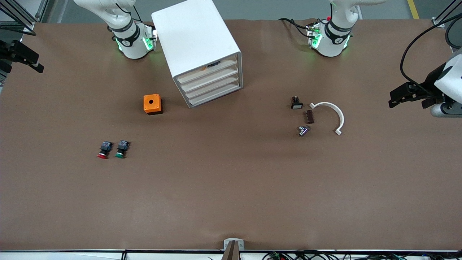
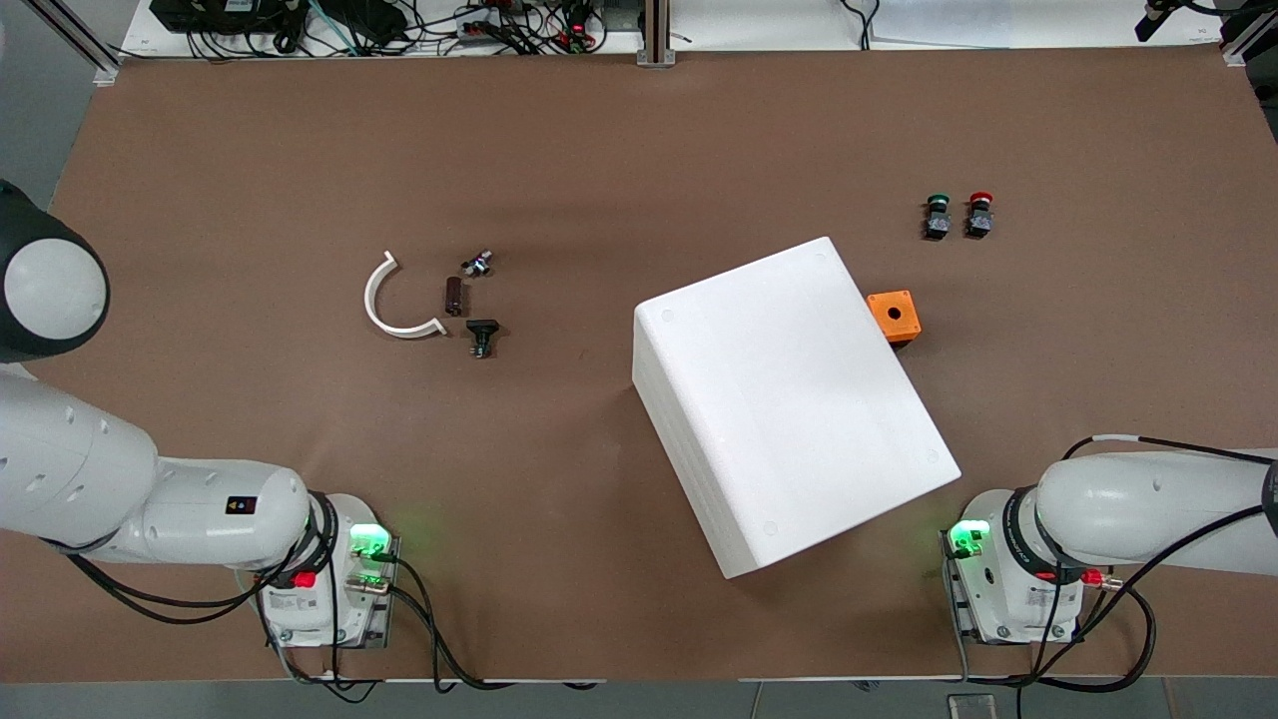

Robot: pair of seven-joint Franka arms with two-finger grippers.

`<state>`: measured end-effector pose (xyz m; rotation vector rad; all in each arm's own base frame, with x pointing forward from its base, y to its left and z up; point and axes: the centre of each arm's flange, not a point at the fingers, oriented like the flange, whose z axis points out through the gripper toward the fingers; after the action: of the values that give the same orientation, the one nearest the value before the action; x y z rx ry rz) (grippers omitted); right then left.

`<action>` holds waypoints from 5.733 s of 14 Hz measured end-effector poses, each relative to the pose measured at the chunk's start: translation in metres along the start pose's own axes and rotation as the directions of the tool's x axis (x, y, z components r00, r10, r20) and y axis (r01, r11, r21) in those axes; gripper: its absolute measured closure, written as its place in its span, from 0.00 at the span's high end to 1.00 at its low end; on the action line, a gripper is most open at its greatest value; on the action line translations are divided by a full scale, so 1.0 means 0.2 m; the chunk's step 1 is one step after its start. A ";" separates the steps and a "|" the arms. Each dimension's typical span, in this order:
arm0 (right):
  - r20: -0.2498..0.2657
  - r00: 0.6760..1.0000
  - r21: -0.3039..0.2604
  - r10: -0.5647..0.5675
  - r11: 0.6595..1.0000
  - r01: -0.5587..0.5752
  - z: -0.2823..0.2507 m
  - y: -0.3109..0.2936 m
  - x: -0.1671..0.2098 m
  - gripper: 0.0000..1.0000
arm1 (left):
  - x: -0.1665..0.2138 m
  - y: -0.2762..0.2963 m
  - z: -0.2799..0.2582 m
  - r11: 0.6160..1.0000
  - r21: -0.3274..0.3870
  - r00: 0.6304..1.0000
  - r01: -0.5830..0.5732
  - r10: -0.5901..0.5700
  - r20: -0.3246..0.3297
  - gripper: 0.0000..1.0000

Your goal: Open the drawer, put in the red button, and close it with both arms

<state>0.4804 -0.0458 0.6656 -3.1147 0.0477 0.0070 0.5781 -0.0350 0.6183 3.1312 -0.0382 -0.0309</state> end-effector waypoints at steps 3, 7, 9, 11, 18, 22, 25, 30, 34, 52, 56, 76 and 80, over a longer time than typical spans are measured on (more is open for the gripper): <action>0.000 1.000 0.000 0.000 1.000 0.000 0.00 0.00 0.00 1.00 | 0.00 0.00 0.00 1.000 0.000 1.000 0.000 0.000 0.000 1.00; 0.000 1.000 0.000 0.000 1.000 0.000 0.00 0.00 0.00 1.00 | 0.00 0.00 0.01 1.000 0.000 1.000 0.000 0.000 0.004 1.00; -0.009 1.000 0.000 0.001 1.000 -0.001 -0.01 0.00 0.00 1.00 | 0.03 0.00 0.07 1.000 0.000 1.000 0.000 0.000 0.025 1.00; -0.010 1.000 -0.001 0.001 1.000 -0.001 -0.03 0.00 0.00 1.00 | 0.08 0.00 0.18 1.000 0.000 0.998 0.001 -0.001 0.064 1.00; 0.054 0.998 -0.003 0.017 1.000 -0.017 0.14 0.04 0.11 1.00 | 0.31 0.07 0.71 1.000 -0.004 0.985 -0.023 0.023 0.168 1.00; 0.121 0.992 -0.017 0.039 0.999 -0.037 0.53 0.10 0.40 1.00 | 0.39 0.24 0.97 1.000 0.010 0.981 0.009 -0.011 0.195 1.00; 0.099 0.994 -0.025 0.048 0.999 -0.046 0.68 0.17 0.53 1.00 | 0.41 0.44 1.15 0.998 0.039 0.974 0.056 -0.063 0.219 1.00; 0.064 0.989 -0.038 0.134 0.991 -0.132 0.87 0.16 0.64 1.00 | 0.26 0.92 1.37 0.968 0.175 0.927 0.179 -0.225 0.299 1.00; 0.051 0.987 -0.041 0.156 0.987 -0.154 1.09 0.17 0.67 1.00 | 0.07 1.18 1.47 0.902 0.249 0.786 0.352 -0.429 0.444 1.00; 0.021 0.983 -0.044 0.183 0.982 -0.182 1.57 0.05 0.60 1.00 | -0.03 1.78 1.97 0.090 0.770 -0.342 0.631 -0.860 0.380 1.00; -0.013 0.982 -0.040 0.190 0.981 -0.191 1.66 0.08 0.56 1.00 | -0.15 1.89 2.01 0.092 0.853 -0.388 0.513 -0.862 0.326 1.00; -0.130 0.965 -0.040 0.230 0.971 -0.237 2.30 0.18 0.41 1.00 | -0.58 2.25 2.18 0.119 0.948 -0.293 0.296 -0.933 0.209 0.54; -0.116 0.966 -0.043 0.233 0.970 -0.239 2.34 0.18 0.40 1.00 | -0.66 2.30 2.18 0.132 0.955 -0.257 0.267 -0.945 0.202 0.54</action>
<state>0.5583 -0.0713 0.1960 -3.1413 0.4277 -0.1618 0.4262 -0.4952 0.1906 2.1112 2.2778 -2.1889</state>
